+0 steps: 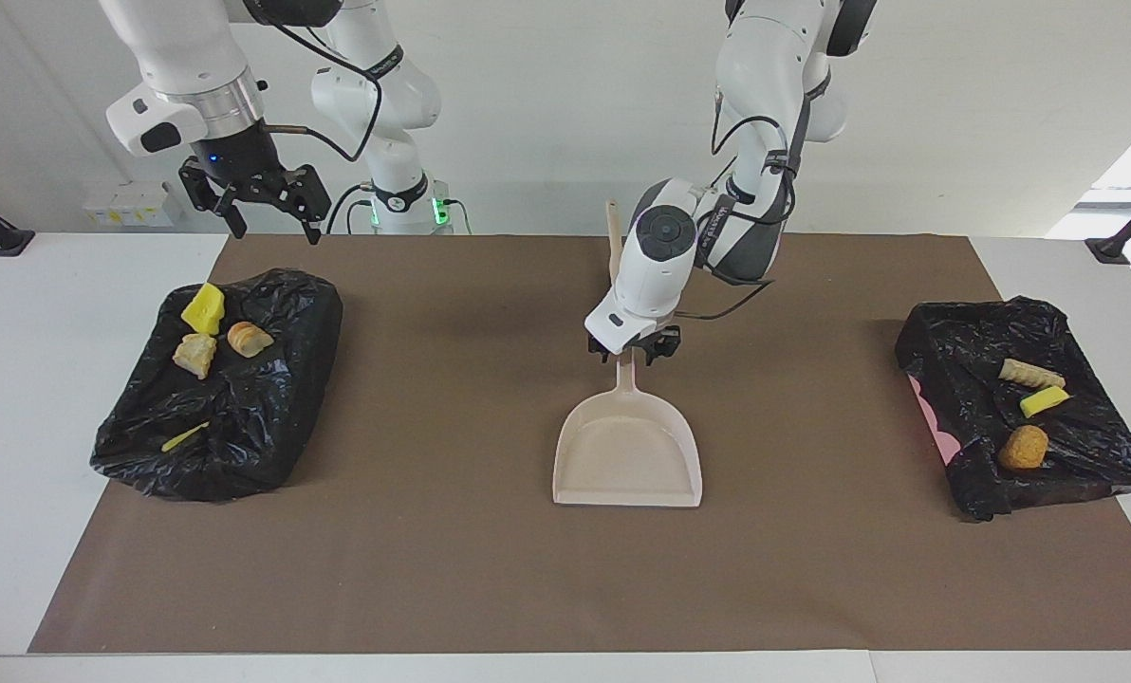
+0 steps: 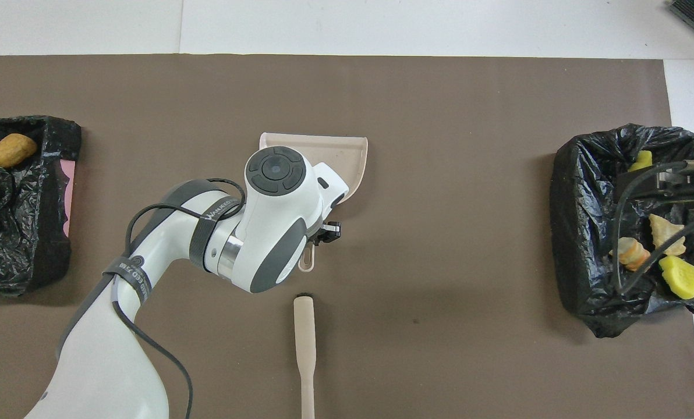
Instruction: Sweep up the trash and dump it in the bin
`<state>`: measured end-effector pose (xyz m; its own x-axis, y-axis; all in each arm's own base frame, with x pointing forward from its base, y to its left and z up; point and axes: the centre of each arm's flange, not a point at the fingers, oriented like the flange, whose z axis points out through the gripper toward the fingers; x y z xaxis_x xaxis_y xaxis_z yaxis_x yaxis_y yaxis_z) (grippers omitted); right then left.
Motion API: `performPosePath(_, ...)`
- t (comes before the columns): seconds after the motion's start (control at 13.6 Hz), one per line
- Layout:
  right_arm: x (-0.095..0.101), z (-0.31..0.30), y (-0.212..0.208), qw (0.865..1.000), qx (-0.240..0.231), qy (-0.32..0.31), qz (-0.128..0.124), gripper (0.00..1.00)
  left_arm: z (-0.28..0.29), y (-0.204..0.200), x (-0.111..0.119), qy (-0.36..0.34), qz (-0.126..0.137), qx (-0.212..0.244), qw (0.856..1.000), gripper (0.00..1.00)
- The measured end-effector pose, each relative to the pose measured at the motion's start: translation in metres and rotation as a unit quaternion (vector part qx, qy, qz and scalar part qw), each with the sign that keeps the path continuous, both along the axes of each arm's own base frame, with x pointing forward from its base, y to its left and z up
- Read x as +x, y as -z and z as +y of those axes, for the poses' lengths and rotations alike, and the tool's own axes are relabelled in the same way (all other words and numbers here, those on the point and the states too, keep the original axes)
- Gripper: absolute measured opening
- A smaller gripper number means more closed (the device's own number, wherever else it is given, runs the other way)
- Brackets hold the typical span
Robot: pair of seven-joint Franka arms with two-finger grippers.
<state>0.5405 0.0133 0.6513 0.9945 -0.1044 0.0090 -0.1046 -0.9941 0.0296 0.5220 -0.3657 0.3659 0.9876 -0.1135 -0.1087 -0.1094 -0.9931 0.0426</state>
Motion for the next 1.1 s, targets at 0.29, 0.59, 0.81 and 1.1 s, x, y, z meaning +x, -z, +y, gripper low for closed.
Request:
performPosePath(0.29, 0.0, 0.0, 0.0, 1.0, 0.0, 0.0, 0.0, 1.0, 0.057, -0.056, 0.027, -0.01, -0.047, 0.015, 0.999, 1.0)
performPosePath(0.59, 0.0, 0.0, 0.0, 1.0, 0.0, 0.0, 0.0, 1.0, 0.167, -0.138, 0.038, 0.01, -0.059, 0.007, 0.998, 1.0)
performPosePath(0.81, 0.0, 0.0, 0.0, 1.0, 0.0, 0.0, 0.0, 1.0, 0.25, -0.182, 0.028, 0.029, -0.055, 0.006, 0.998, 1.0)
performPosePath(1.1, 0.0, 0.0, 0.0, 1.0, 0.0, 0.0, 0.0, 1.0, 0.325, -0.214, 0.022, 0.022, -0.076, 0.003, 0.997, 1.0)
